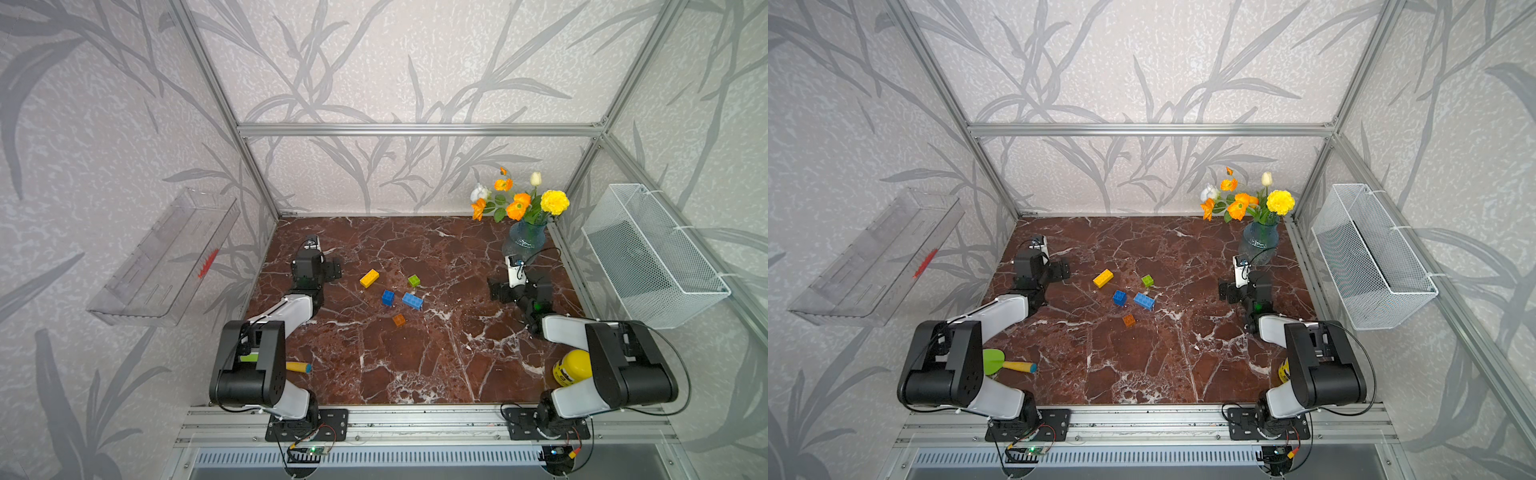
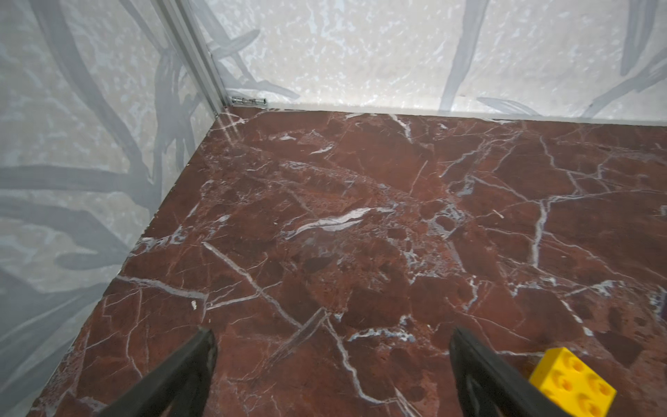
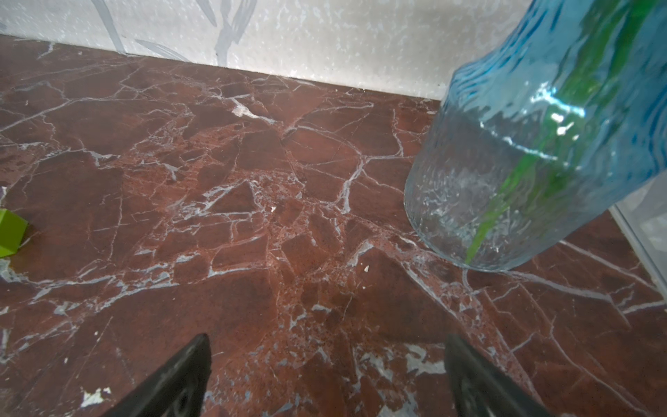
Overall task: Assemble the letter f with lego
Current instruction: Pick up the lego brick from the center of the board.
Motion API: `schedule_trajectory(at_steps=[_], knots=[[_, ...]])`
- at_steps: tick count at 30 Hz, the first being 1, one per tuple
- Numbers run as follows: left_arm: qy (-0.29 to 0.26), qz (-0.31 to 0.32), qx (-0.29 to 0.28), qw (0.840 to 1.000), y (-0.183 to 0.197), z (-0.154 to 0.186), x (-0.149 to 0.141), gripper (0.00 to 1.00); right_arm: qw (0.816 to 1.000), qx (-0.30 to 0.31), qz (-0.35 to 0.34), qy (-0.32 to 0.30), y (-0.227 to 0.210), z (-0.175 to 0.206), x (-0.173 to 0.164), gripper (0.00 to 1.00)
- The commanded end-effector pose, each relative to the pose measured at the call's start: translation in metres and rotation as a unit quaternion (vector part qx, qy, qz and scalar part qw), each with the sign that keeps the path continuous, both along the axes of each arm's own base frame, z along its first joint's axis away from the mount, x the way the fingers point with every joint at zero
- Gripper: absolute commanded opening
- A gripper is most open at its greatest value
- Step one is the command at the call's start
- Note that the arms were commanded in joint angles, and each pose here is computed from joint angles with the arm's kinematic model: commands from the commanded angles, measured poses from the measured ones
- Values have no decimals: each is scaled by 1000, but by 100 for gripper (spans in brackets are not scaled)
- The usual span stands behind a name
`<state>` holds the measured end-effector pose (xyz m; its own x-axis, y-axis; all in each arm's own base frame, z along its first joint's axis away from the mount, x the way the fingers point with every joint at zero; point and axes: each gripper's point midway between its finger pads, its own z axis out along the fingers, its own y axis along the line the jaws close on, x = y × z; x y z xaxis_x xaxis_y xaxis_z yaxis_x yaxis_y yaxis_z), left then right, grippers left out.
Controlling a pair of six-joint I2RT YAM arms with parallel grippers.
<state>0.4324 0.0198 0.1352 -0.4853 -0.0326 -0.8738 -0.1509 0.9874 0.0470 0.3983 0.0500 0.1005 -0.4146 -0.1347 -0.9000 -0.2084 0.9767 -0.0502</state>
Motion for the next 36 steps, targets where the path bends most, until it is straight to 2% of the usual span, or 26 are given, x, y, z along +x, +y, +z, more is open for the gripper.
schedule_trajectory(at_steps=[1,5,9,13,16,22,26,36], knots=[[50,-34,-20,998,-20,-5,-21,100,999,-25,25,-7,16,27,-3,99],[24,-105,-73,992,-51,30,-30,99,998,-7,55,13,34,49,-8,100],[-5,-159,-113,981,-76,62,-54,99,994,6,110,17,64,69,-16,98],[-43,-167,-130,977,-84,78,-84,99,980,13,190,55,108,75,-27,94],[-80,-215,-138,964,-104,85,-110,100,965,20,248,83,141,74,-36,91],[-140,-252,-118,950,-122,89,-148,99,940,28,324,107,201,68,-51,85],[-170,-248,-109,947,-117,91,-161,99,923,15,363,124,242,51,-59,80],[-155,-260,-94,948,-118,73,-167,99,895,0,412,170,317,4,-59,64]])
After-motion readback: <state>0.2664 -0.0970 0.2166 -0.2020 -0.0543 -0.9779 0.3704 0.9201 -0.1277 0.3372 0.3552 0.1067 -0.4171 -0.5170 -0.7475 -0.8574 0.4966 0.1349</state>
